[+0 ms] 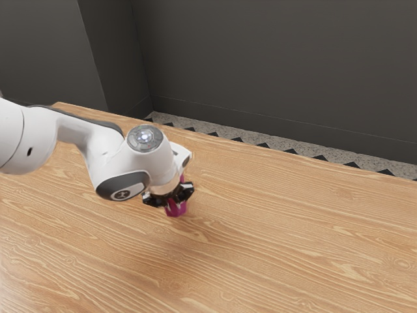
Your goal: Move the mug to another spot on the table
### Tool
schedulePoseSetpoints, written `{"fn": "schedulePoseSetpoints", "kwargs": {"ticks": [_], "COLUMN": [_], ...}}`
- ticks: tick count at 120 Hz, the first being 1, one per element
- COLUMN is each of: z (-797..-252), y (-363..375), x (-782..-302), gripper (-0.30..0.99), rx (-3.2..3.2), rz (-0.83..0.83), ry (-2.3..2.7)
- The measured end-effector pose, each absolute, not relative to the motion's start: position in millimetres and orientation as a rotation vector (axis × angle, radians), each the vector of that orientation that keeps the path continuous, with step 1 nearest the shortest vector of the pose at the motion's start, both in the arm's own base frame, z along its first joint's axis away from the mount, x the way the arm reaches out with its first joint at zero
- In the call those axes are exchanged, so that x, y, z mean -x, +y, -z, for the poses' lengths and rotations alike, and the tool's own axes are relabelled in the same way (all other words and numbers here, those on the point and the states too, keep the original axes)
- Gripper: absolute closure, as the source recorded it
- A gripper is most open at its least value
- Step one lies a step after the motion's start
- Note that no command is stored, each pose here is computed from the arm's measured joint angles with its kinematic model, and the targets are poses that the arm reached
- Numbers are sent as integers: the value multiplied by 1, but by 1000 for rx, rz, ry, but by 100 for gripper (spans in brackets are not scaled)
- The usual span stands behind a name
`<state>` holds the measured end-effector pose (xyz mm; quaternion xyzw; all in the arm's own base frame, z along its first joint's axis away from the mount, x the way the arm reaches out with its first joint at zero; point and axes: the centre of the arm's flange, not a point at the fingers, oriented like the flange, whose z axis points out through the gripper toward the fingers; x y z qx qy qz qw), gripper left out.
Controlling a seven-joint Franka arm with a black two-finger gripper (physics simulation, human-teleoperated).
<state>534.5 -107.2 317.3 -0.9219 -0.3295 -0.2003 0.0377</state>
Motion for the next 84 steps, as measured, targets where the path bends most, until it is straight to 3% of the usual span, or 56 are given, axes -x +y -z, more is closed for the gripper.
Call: {"fn": "schedulePoseSetpoints", "kwargs": {"ticks": [47,84], "z": [-303,-305], "y": [-35,-20], "x": [-498,-485], "gripper": [66,66], "rx": [2799,2817], "rz": [562,580], "ry": [-1133,-1118]}}
